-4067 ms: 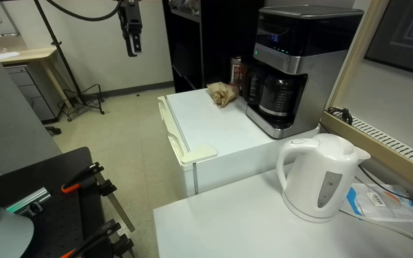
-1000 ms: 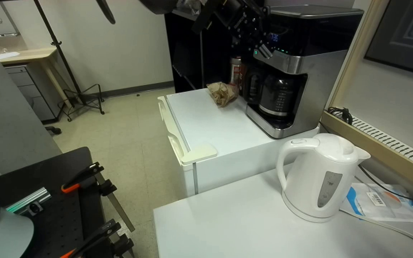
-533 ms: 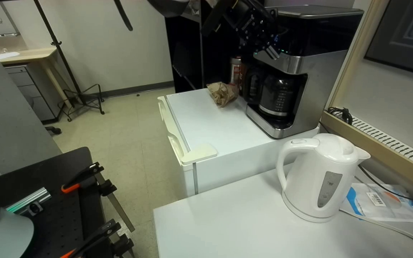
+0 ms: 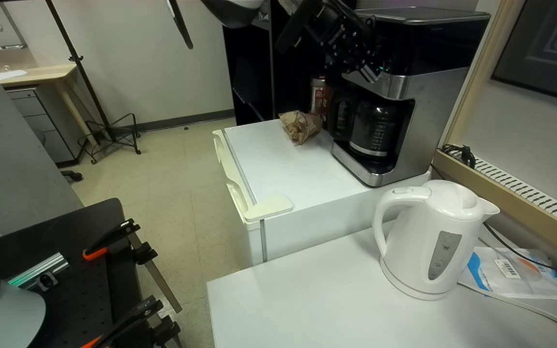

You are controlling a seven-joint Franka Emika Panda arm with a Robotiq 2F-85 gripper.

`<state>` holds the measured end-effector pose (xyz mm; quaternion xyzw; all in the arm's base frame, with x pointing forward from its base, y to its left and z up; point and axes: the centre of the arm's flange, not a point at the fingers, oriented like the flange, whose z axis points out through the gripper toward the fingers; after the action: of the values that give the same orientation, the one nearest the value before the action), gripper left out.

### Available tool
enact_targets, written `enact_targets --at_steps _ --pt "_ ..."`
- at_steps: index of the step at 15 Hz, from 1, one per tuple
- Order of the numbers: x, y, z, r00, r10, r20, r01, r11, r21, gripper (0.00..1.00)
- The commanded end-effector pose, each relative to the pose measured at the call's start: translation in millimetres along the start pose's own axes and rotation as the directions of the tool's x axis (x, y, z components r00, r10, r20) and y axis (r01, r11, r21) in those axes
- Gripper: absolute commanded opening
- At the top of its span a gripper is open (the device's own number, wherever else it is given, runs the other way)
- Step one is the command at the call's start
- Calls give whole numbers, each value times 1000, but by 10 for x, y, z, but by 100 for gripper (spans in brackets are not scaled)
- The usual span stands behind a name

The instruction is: Press a button on the right side of the coffee machine

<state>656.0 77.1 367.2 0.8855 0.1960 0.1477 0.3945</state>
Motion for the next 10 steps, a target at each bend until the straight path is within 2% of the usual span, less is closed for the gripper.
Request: enact_targets --at_steps 1,10 --pt "128 -8 0 999 5 -35 -6 1000 -12 1" --pt "141 21 3 999 10 -37 -11 1000 -18 1"
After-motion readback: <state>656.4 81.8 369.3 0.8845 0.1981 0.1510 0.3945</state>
